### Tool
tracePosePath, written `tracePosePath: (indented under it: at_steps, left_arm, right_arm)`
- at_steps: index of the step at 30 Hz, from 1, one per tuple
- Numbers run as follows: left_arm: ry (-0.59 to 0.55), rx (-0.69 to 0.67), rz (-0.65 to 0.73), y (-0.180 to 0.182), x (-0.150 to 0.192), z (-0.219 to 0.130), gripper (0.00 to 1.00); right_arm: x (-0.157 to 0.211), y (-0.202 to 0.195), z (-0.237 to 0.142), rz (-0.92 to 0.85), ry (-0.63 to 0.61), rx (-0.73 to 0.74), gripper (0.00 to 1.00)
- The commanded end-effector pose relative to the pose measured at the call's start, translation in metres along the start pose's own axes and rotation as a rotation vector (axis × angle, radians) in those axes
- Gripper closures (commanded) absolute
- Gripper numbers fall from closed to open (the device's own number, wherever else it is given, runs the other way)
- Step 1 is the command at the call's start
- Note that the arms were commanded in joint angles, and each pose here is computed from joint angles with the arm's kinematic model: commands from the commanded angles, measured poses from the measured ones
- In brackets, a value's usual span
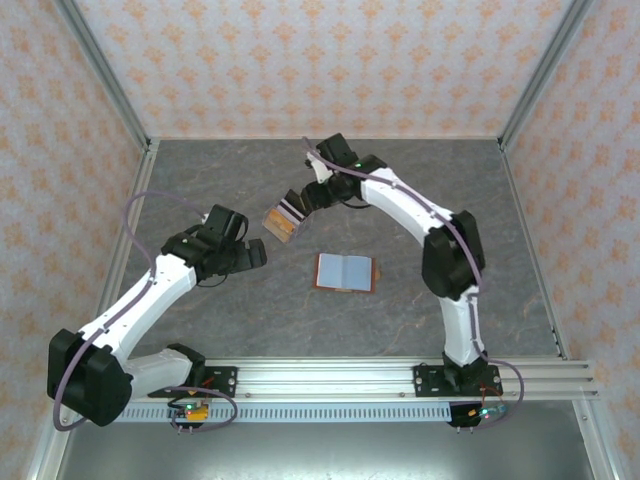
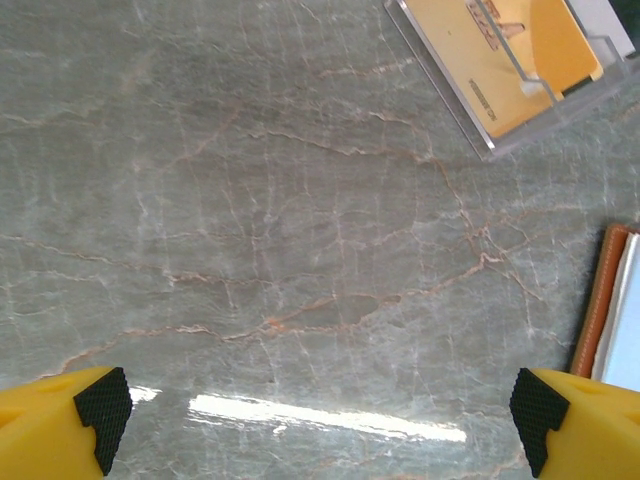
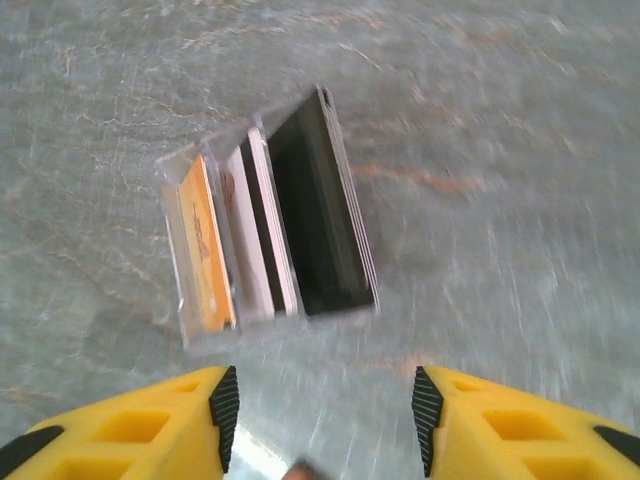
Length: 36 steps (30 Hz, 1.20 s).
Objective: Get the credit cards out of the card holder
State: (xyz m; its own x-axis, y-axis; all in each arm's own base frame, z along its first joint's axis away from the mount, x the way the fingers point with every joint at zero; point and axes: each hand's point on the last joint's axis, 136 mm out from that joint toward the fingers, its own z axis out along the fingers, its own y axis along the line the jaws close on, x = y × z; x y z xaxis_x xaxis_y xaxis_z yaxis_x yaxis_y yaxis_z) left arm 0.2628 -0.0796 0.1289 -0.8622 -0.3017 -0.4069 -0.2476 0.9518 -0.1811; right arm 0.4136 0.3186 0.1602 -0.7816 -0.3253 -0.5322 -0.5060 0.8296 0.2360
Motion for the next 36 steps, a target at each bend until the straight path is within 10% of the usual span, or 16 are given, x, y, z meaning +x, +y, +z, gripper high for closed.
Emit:
tracePosePath:
  at_steps: [1,15,25,36]
  left_arm:
    - [-0.007,0.052,-0.022,-0.012,-0.009,-0.005,0.00]
    - [0.059,0.182,0.039,-0.079,0.003,0.010,0.27]
    - [0.205,0.354,0.026,-0.160,0.036,0.047,0.54]
    - [0.290,0.321,0.027,-0.177,0.056,0.082,0.62]
  right_arm:
    - [0.007,-0.008,-0.046,0.194,-0.082,0.056,0.45]
    - [0.151,-0.019,-0.077,0.629,-0.045,0.154,0.43]
    - [0.200,-0.038,-0.035,0.699,0.032,0.255,0.48]
    - [0.221,-0.052,-0.003,0.722,0.115,0.320,0.54]
